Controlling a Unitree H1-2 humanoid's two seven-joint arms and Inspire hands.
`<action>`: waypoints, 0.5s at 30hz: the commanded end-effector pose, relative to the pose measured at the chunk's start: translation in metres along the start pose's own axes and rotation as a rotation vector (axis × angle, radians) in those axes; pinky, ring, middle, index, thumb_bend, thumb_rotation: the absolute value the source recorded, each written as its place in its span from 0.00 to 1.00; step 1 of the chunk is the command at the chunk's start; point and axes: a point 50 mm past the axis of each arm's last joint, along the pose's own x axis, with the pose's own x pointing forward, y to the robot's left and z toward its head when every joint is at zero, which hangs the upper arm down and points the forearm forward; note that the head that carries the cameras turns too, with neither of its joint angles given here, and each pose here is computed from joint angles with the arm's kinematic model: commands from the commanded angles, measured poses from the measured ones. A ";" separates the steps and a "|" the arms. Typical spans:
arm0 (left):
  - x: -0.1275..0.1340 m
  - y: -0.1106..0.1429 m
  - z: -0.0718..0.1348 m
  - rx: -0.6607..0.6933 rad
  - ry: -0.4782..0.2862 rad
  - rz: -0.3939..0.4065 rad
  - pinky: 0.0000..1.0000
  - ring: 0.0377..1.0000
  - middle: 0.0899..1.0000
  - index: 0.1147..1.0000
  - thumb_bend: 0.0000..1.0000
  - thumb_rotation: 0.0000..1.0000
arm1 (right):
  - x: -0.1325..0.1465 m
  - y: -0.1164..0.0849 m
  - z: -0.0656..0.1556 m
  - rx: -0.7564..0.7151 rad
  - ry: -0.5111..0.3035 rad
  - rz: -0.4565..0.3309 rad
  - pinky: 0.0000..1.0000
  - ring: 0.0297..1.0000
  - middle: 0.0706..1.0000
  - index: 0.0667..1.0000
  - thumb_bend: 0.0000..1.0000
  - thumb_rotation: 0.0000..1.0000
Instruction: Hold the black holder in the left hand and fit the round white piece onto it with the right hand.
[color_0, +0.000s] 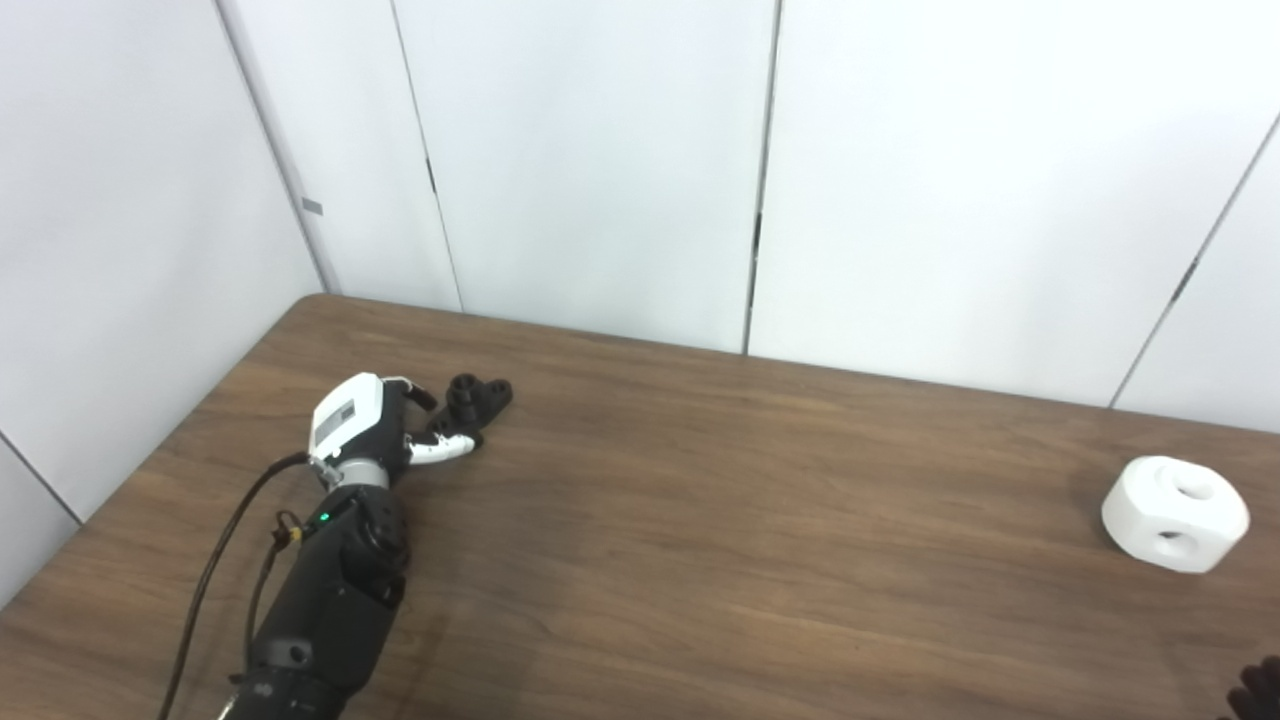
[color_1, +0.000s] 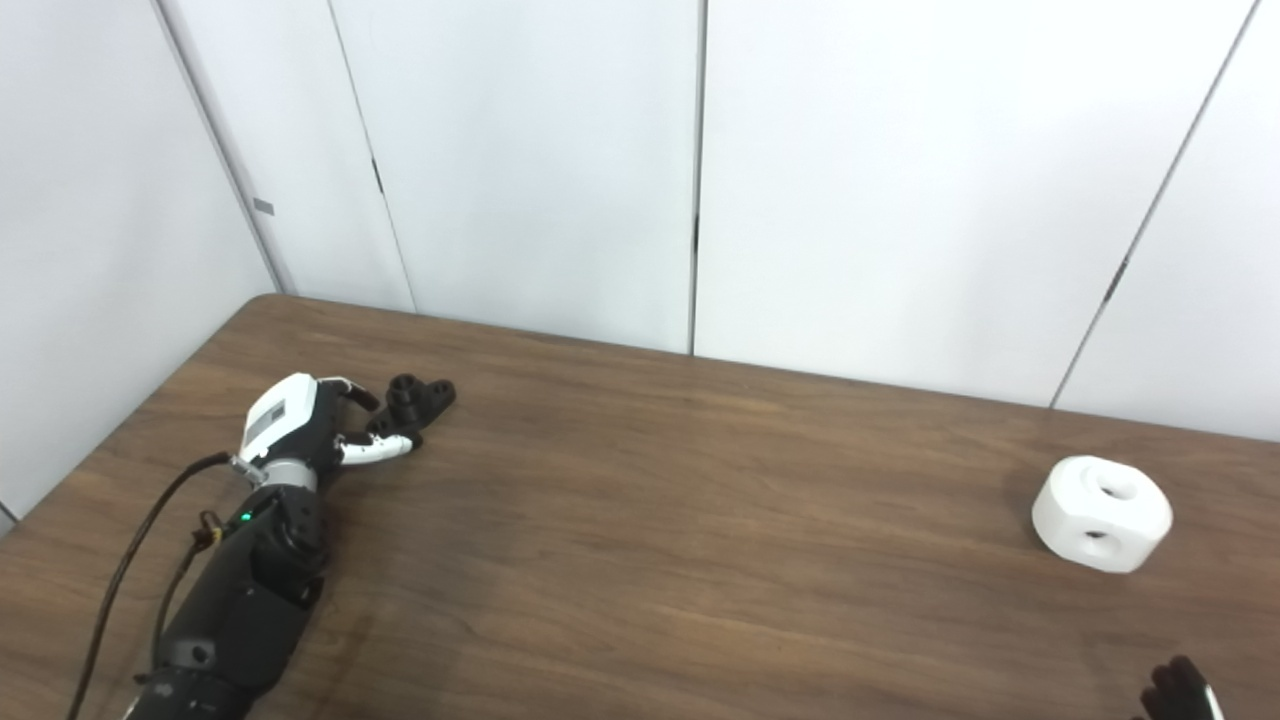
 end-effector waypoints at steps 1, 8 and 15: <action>0.007 0.019 0.016 -0.014 -0.053 0.068 0.96 0.94 0.88 0.56 0.84 0.20 | -0.013 0.000 -0.009 0.009 0.061 -0.011 1.00 1.00 1.00 1.00 0.66 1.00; 0.006 0.017 0.013 -0.036 -0.076 0.077 0.96 0.96 0.87 0.43 0.54 0.07 | -0.014 0.001 -0.009 0.021 0.070 -0.011 1.00 1.00 1.00 1.00 0.65 1.00; 0.006 0.015 0.012 -0.046 -0.091 0.072 0.91 0.95 0.86 0.42 0.52 0.06 | -0.014 0.000 -0.009 0.029 0.065 -0.008 1.00 1.00 1.00 1.00 0.65 1.00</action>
